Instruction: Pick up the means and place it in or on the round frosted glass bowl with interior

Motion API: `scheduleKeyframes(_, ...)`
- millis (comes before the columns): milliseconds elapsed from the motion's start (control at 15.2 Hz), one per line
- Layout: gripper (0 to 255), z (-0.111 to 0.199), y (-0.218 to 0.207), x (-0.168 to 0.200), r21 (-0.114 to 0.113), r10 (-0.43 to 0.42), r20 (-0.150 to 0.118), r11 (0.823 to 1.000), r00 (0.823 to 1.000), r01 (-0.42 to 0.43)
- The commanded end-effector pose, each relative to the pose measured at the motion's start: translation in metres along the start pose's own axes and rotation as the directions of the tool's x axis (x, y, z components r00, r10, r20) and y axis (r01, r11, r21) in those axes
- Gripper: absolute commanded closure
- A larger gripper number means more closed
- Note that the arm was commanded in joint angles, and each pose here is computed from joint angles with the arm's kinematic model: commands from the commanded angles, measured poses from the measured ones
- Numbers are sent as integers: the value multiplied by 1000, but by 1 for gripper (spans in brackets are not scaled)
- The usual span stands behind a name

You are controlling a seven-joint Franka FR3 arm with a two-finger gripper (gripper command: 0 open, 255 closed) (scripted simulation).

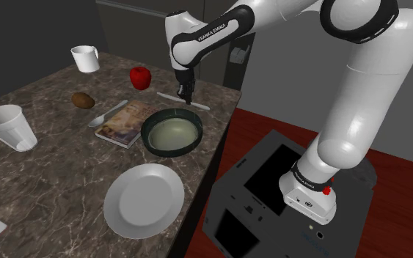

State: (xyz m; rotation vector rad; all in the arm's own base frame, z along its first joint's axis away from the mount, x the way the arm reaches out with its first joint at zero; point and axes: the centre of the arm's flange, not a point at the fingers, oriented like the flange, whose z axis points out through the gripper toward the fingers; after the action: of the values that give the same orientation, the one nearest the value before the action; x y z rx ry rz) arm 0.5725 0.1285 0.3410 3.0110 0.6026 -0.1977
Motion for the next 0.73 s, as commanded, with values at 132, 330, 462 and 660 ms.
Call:
scheduleKeyframes(132, 255, 0, 0, 0, 0, 0, 0, 1000, 1000, 0)
scheduleKeyframes(330, 255, -5, 0, -1, 0, 0, 0, 1000, 1000, 0)
scheduleKeyframes(462, 255, -15, 0, -2, 0, 0, 0, 1000, 1000, 0)
scheduleKeyframes(660, 255, -31, 1, -4, 0, 0, 0, 1000, 1000, 0)
